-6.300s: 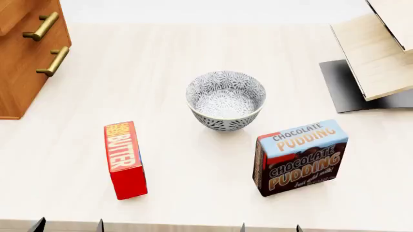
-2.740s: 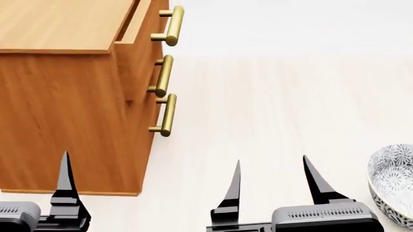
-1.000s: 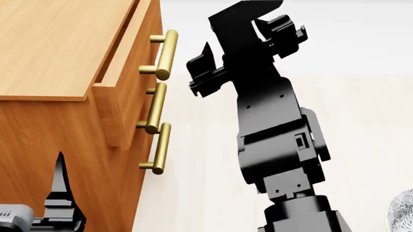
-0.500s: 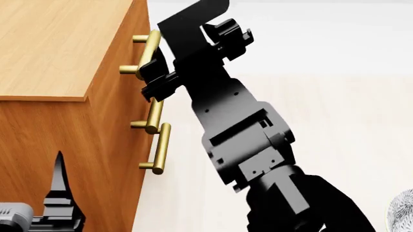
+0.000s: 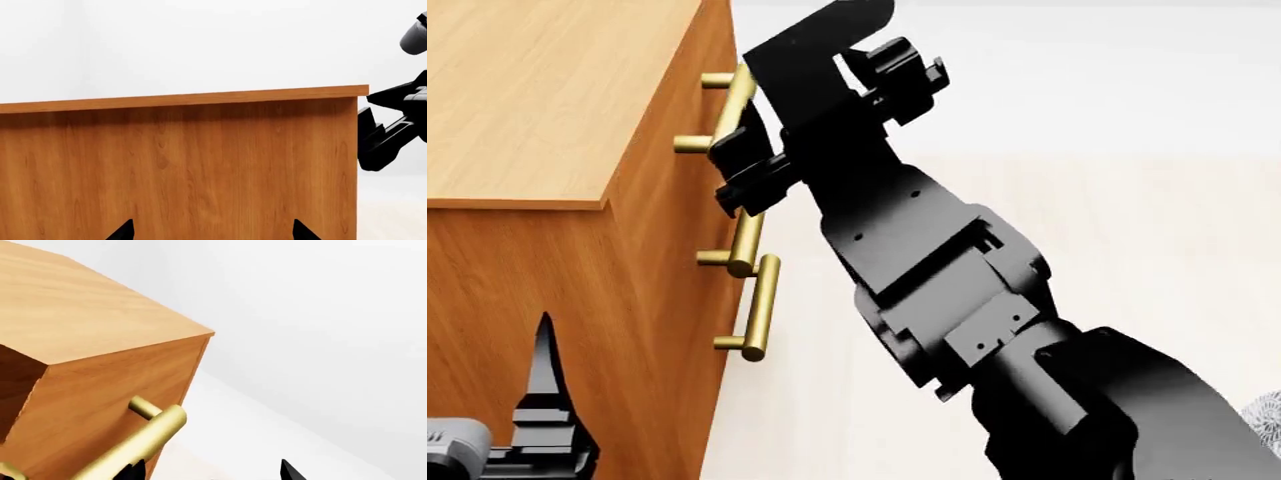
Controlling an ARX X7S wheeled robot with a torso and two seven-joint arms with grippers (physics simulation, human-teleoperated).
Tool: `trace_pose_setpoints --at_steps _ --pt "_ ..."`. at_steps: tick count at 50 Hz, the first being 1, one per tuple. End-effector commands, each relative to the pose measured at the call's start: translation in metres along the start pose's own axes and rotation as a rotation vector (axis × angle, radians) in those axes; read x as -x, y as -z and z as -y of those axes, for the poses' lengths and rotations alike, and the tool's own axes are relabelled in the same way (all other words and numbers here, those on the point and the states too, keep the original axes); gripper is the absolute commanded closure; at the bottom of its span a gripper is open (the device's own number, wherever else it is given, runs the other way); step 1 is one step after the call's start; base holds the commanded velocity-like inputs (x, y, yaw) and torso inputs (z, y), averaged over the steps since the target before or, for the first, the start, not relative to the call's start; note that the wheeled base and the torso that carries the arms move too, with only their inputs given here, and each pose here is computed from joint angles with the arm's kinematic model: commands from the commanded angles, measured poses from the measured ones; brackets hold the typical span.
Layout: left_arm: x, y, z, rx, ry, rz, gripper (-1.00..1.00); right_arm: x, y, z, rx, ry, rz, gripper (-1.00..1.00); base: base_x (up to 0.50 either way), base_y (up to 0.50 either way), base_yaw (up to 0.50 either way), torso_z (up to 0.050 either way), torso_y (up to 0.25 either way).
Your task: Close the top drawer of the cabinet and put the bowl on top of it.
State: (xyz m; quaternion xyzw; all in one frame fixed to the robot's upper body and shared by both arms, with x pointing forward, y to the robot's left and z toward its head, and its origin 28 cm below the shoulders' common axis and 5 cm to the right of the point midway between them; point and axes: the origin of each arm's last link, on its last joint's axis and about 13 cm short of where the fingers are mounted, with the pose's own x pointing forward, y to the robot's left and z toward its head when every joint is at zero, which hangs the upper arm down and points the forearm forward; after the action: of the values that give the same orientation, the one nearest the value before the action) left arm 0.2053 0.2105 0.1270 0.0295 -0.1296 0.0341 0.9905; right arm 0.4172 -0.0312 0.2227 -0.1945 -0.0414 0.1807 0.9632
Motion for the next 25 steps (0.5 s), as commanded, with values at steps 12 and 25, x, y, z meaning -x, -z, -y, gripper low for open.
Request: trace_pose_setpoints --at_steps 12,25 --pt "0.0 0.0 -0.001 0.001 0.011 0.0 -1.0 0.077 -0.032 0.059 0.281 0.09 -0.08 -1.0 0.0 0.0 0.0 0.0 0.0" --pt "-0.005 0.006 0.001 0.006 0.028 -0.009 -1.0 0.159 -0.028 0.094 0.339 0.185 -0.189 -1.0 0.0 0.0 0.0 0.0 0.0"
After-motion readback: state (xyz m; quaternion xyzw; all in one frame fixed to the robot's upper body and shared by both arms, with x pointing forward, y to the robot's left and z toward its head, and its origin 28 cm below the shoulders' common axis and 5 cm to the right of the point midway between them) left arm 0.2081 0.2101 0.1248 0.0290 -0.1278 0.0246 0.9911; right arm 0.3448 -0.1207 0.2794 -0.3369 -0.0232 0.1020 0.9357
